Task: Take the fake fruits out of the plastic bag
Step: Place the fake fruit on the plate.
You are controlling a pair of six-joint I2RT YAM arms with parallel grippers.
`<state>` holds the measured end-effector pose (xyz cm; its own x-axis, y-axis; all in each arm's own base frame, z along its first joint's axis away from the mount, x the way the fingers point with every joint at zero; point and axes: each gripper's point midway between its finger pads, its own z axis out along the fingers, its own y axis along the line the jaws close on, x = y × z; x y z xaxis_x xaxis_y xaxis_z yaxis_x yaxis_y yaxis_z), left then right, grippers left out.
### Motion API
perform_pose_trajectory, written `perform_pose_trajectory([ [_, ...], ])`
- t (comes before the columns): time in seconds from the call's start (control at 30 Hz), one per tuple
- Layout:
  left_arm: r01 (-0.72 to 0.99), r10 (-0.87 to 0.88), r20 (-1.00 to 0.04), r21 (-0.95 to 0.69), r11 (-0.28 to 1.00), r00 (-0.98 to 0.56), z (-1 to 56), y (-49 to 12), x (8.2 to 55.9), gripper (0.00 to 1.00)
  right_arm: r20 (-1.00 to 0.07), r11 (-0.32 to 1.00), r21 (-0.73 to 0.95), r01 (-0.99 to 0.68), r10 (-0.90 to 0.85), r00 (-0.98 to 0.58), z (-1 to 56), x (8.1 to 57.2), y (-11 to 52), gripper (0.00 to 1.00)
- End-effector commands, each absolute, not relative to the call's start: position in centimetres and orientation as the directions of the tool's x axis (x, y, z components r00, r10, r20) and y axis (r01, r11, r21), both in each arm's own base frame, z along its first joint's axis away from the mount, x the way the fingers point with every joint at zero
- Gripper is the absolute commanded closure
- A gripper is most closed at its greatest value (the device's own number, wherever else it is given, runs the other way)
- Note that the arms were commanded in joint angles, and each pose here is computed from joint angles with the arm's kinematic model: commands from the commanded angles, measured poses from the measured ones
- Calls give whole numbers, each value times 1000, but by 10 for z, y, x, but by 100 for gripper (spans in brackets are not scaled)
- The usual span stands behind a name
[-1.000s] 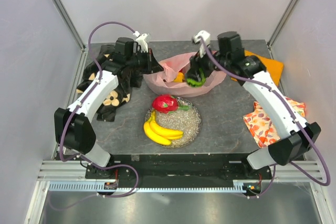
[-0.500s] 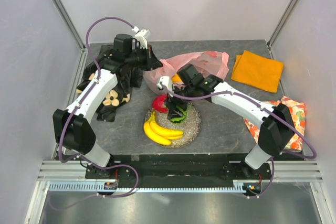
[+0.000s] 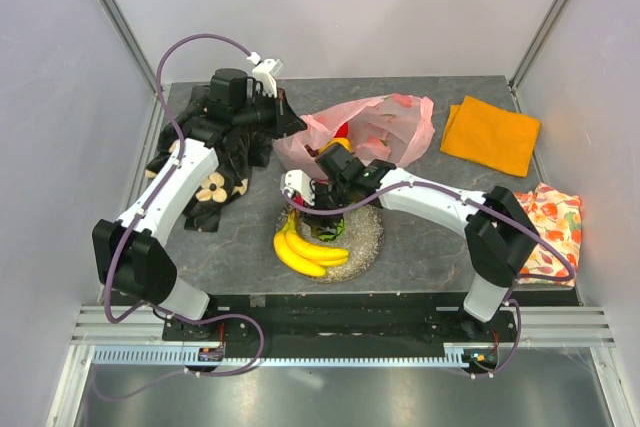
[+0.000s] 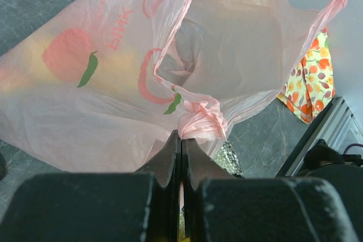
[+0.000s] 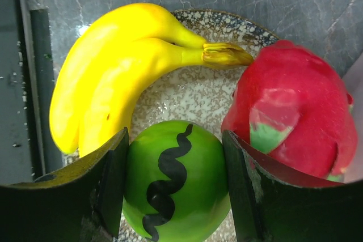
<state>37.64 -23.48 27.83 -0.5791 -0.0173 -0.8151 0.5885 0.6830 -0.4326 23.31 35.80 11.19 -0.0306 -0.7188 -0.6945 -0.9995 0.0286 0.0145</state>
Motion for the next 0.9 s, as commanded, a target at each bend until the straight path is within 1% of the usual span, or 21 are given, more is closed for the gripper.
perform_pose_trajectory([
  [0.0,623,-3,-850,-389,678,-527,289,-233,373,98,-702,7,-38,-999,-712,22,102,239,372,68],
  [0.23,623,0,-850,-386,681,-526,287,-231,371,98,-699,77,22,-997,-712,-70,91,243,383,60],
  [0.27,622,1,-848,-388,680,-530,286,-231,371,99,-699,83,29,-996,-711,-80,89,243,384,58],
  [0.37,620,3,-843,-394,679,-538,282,-232,370,98,-711,97,44,-994,-697,-100,90,243,389,56],
  [0.53,620,1,-836,-407,671,-549,279,-234,371,99,-712,106,55,-993,-693,-113,89,242,393,48],
  [0.57,619,1,-833,-410,670,-553,278,-234,371,98,-711,107,54,-993,-694,-114,89,241,393,43],
  [0.7,619,-1,-832,-413,668,-554,278,-235,371,98,-701,112,66,-991,-702,-126,93,240,390,36],
  [0.73,619,-2,-832,-415,667,-555,278,-235,371,98,-707,109,62,-992,-697,-121,100,241,392,31],
  [0.8,623,-1,-834,-413,664,-552,279,-236,370,99,-691,105,86,-991,-710,-135,103,236,389,27],
  [0.83,623,-1,-835,-413,664,-551,279,-236,370,98,-696,101,86,-991,-706,-132,109,237,391,19],
  [0.87,624,-1,-834,-414,663,-552,279,-236,370,98,-683,102,101,-990,-716,-144,110,234,389,16],
])
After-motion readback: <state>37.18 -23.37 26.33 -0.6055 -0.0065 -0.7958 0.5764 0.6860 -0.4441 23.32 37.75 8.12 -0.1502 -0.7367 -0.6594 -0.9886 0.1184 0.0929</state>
